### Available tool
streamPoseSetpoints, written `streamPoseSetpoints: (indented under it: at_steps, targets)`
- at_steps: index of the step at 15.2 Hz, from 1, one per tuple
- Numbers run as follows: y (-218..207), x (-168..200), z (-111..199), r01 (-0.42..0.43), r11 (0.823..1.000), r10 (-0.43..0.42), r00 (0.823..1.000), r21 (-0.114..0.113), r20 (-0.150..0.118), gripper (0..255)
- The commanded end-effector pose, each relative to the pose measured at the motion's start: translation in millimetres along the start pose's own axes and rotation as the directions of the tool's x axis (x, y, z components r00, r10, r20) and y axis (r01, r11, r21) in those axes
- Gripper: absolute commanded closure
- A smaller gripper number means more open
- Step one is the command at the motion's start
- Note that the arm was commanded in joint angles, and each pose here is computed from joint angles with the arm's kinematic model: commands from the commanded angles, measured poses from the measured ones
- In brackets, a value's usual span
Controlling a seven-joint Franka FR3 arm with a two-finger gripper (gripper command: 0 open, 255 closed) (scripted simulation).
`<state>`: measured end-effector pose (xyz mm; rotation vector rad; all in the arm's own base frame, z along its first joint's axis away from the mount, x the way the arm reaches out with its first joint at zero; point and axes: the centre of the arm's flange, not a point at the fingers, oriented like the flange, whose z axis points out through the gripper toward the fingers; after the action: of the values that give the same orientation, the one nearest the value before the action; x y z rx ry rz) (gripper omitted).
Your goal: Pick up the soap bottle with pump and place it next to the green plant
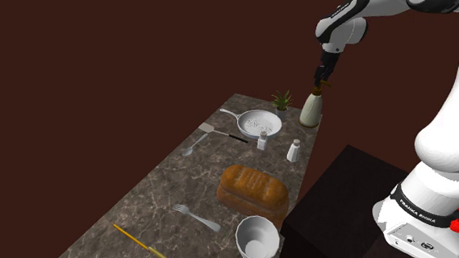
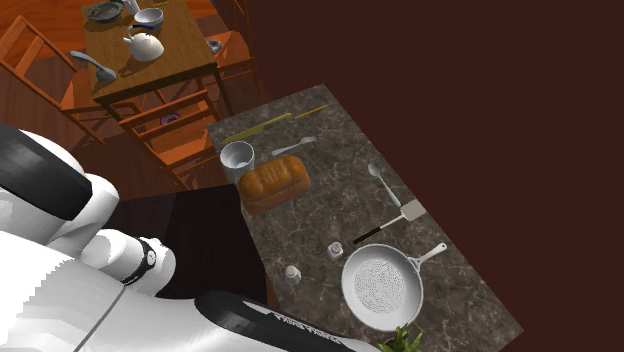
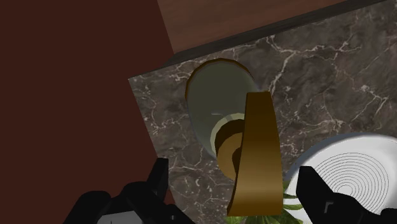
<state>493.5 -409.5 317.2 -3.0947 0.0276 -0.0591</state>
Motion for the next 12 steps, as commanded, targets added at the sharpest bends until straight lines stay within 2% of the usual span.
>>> streamPoseSetpoints:
  at_steps: [1, 4, 12]
  targets:
    - [-0.1, 0.0, -13.2, 0.0, 1.0, 0.0, 1.0, 0.0, 0.0, 0]
    - [-0.1, 0.0, -50.0, 0.0, 1.0, 0.0, 1.0, 0.0, 0.0, 0]
    - [-0.1, 0.0, -50.0, 0.0, 1.0, 0.0, 1.0, 0.0, 0.0, 0]
